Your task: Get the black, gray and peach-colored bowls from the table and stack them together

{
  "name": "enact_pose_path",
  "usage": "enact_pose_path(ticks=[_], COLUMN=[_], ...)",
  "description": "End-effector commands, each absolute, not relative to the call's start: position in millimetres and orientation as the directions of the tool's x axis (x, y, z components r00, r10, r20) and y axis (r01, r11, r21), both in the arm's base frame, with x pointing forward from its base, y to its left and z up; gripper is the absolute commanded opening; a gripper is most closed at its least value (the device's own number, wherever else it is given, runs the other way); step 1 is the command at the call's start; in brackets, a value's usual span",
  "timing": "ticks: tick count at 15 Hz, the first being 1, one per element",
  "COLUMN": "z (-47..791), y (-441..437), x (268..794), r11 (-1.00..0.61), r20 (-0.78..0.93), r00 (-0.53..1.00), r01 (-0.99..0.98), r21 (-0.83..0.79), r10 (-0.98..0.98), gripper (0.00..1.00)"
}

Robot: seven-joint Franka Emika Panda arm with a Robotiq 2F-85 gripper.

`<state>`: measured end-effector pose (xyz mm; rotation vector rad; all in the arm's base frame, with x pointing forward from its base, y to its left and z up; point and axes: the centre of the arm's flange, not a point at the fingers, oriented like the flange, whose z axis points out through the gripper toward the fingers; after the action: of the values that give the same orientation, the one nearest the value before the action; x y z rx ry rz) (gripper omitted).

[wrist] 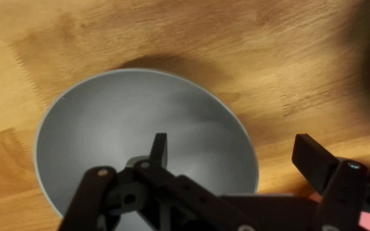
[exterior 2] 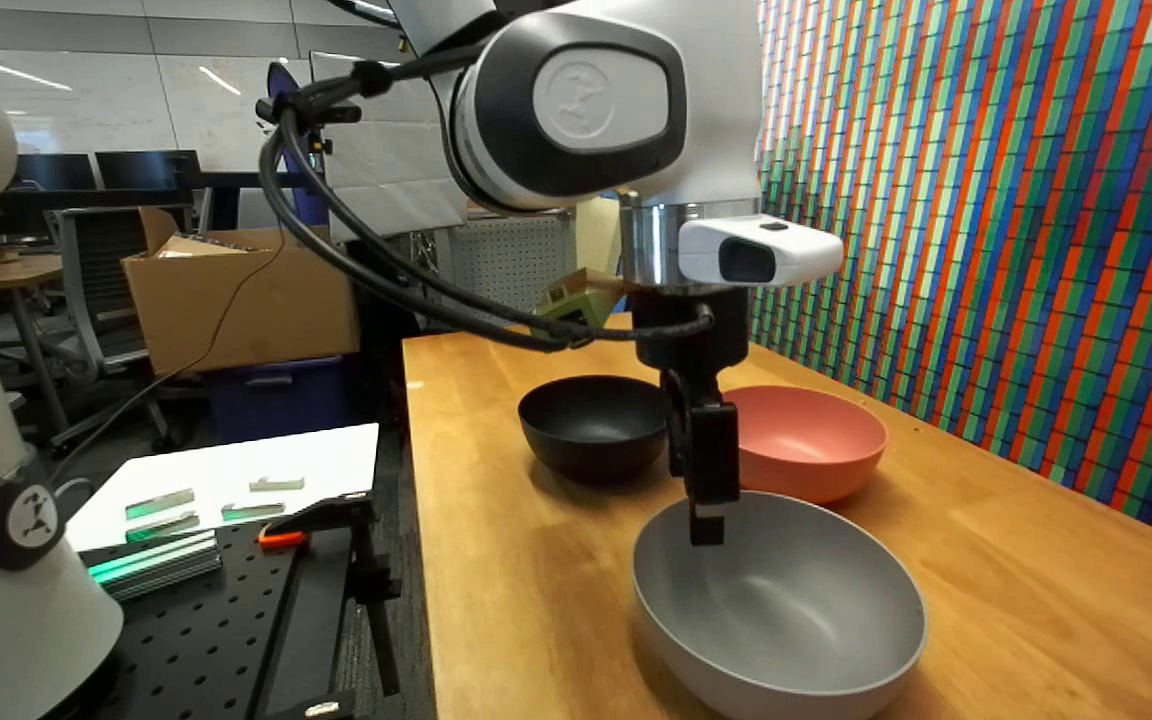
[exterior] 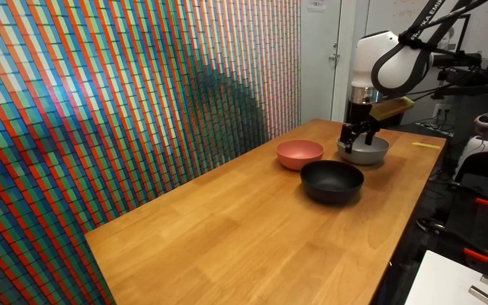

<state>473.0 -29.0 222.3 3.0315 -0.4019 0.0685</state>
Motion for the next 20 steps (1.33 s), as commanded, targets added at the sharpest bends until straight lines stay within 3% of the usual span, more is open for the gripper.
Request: enact_pose_path(ticks=[1,2,10,12,20], z=[200.0,196.1,191.1,196.6,261.6], y=[-33.6,-33.6,-21.3,-17.6,15.6], x=[491.8,494.3,511.2,512.8,507.2], r11=[-0.956,-0.957,-0.966,-0.968,-0.989], r20=[0.081,0.085,0.124,0.131,0.113], r00=[0.962,0.963,0.967,0.968,0.983], r01=[-0.269,-0.265,-0.237,-0.228,-0.147], r21=[0.117,0.120,0.103,0.100,0.002], r10=[-0.261,-0.256,-0.224,-0.215,-0.146], gripper=[0.75,0.75,0.11,0.00,0.02])
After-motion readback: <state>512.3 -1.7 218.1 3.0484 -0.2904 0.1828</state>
